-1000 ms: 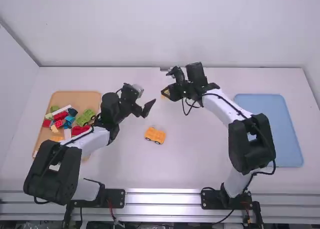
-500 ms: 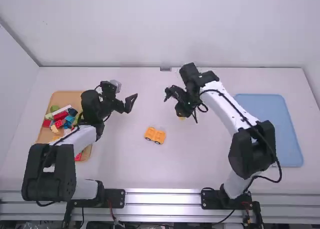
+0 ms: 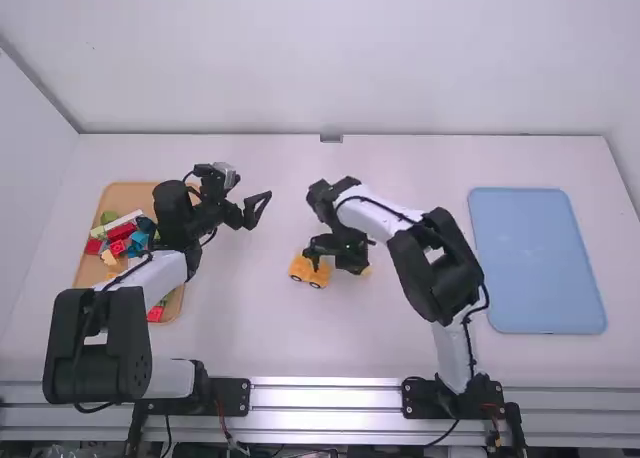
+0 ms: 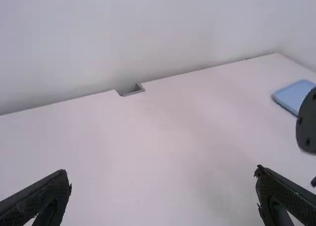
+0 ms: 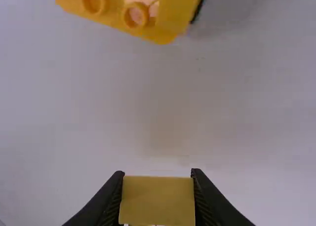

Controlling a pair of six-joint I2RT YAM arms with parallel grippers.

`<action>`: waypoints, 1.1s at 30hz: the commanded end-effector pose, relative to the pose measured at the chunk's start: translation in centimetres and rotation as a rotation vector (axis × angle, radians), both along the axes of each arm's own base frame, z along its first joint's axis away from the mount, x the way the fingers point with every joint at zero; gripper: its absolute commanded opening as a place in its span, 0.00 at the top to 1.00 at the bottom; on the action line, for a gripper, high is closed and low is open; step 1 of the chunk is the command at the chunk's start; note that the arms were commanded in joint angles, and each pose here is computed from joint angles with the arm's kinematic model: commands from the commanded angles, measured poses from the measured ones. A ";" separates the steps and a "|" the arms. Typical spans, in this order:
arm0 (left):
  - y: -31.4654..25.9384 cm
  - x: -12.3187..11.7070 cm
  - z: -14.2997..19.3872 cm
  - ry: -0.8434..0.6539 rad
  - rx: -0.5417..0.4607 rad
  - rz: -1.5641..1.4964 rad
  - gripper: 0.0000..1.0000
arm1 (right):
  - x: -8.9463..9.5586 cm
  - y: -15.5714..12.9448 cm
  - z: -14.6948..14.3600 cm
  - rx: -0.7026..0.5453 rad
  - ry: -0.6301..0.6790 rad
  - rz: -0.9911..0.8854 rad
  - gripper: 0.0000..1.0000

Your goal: Assemble lego blocks to make yellow taxi

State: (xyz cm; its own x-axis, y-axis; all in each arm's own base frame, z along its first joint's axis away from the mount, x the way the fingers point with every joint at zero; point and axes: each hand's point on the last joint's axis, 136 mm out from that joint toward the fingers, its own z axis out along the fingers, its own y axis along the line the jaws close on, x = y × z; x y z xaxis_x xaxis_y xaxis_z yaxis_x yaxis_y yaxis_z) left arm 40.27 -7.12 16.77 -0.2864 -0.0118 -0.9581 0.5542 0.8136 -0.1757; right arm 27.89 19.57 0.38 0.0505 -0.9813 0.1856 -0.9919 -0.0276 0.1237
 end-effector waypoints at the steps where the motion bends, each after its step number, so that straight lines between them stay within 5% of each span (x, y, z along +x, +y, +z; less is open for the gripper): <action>1: -0.1 0.3 2.3 -0.057 0.002 -0.007 0.01 | -0.1 -0.4 -1.0 -0.036 0.004 0.007 0.78; 6: 0.5 0.7 2.0 -0.048 0.013 0.034 0.01 | -0.8 0.5 -1.3 0.019 0.045 -0.016 0.76; 7: 0.5 0.7 2.0 -0.047 0.012 0.033 0.01 | -0.8 0.5 -1.3 0.021 0.047 -0.018 0.62; 9: 0.5 0.6 2.0 -0.045 0.012 0.030 0.01 | -0.6 0.3 -1.3 0.021 0.046 -0.027 0.02; 18: 1.2 1.1 1.7 -0.035 0.025 0.081 0.01 | 1.6 0.6 0.7 0.073 -0.061 -0.035 0.02; 22: 2.4 1.7 1.4 -0.018 0.033 0.163 0.01 | 2.6 2.5 5.8 0.294 -0.121 -0.088 0.01; 25: 1.5 0.8 0.2 0.028 0.037 0.096 0.01 | 2.2 3.5 9.7 0.593 -0.067 -0.054 0.01; 27: -0.9 -1.1 0.3 -0.073 0.130 -0.126 0.00 | 3.1 3.4 11.2 0.829 -0.067 -0.074 0.01; 33: -4.1 -5.0 -1.0 -0.164 0.267 -0.473 0.01 | 5.4 0.5 10.6 1.040 -0.074 -0.274 0.01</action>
